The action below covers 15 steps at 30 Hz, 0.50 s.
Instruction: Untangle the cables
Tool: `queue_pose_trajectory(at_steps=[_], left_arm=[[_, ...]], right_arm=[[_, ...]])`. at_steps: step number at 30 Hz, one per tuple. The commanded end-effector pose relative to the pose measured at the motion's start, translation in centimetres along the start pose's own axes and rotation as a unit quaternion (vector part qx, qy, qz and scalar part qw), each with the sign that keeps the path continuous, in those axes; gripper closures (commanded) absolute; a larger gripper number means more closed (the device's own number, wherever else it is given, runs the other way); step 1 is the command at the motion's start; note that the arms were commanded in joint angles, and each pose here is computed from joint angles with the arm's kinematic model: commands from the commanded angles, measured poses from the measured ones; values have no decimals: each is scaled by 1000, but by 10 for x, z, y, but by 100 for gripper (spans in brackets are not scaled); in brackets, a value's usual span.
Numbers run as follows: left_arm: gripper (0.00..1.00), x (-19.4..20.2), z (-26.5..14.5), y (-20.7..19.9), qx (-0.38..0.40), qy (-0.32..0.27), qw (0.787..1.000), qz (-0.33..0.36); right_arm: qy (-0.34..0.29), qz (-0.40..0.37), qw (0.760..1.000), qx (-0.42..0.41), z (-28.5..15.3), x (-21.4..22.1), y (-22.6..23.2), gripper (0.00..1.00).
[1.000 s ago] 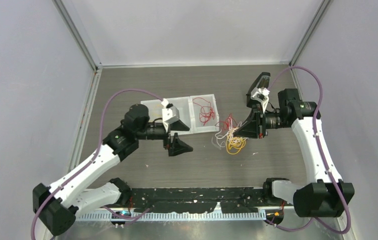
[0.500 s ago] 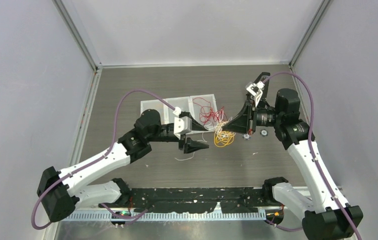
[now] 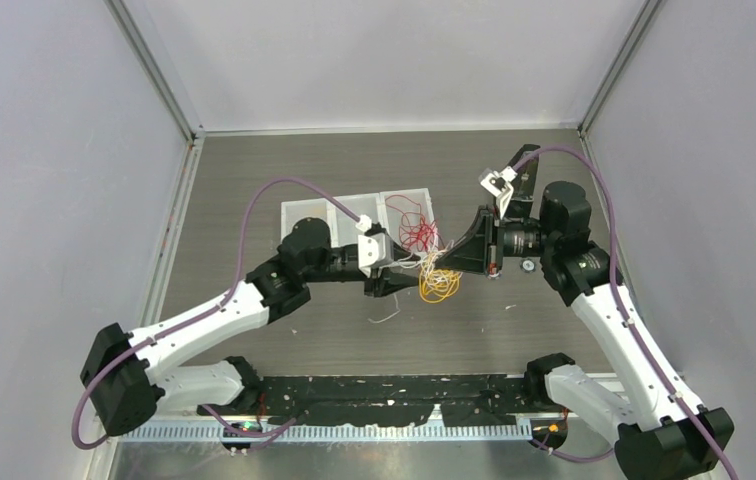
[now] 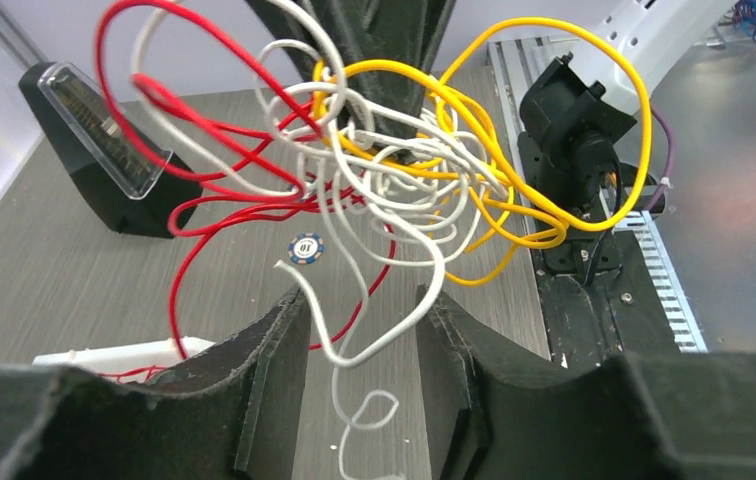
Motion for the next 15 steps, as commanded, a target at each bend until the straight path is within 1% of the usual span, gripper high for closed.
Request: queue_pose_trajectory(at_steps=[1, 4, 5, 6, 7, 8, 9, 10, 11, 15], left_arm=[[57, -5, 6, -5, 10, -17, 999, 39], [63, -6, 8, -4, 5, -14, 999, 37], [66, -7, 8, -3, 3, -15, 999, 37], [77, -9, 8, -3, 1, -14, 999, 34], [91, -12, 7, -3, 0, -13, 999, 30], [100, -15, 4, -2, -5, -10, 1000, 24], [100, -18, 1, -2, -9, -6, 1000, 16], [100, -21, -3, -4, -11, -2, 1000, 10], [100, -25, -8, -6, -11, 3, 1000, 6], [100, -35, -31, -10, -22, 15, 1000, -5]], right_arm=[[-14, -28, 999, -11, 2, -6, 12, 95], [-15, -27, 999, -13, 4, -5, 12, 94], [-14, -20, 1000, -12, 4, -3, 10, 93], [-14, -19, 1000, -12, 4, -2, 9, 92], [-12, -15, 1000, -11, 5, 0, 6, 87], [-8, -14, 1000, -7, 5, 2, 2, 81], [-6, -13, 1000, -2, 5, 4, -1, 78], [2, 5, 1000, 10, 5, 8, -8, 75], [3, -8, 1000, 24, 4, 10, -16, 72], [31, -23, 996, 79, 3, 24, -50, 71]])
Point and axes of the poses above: each gripper's point midway between its finger pads, its own z axis out along the fingers, its own y axis along the line the jaws close on, x = y × z, the point moved 5 cm from there along -z, back along the fingers, and after that the axes turned 7 degrees about z, right-handed, at the moved point
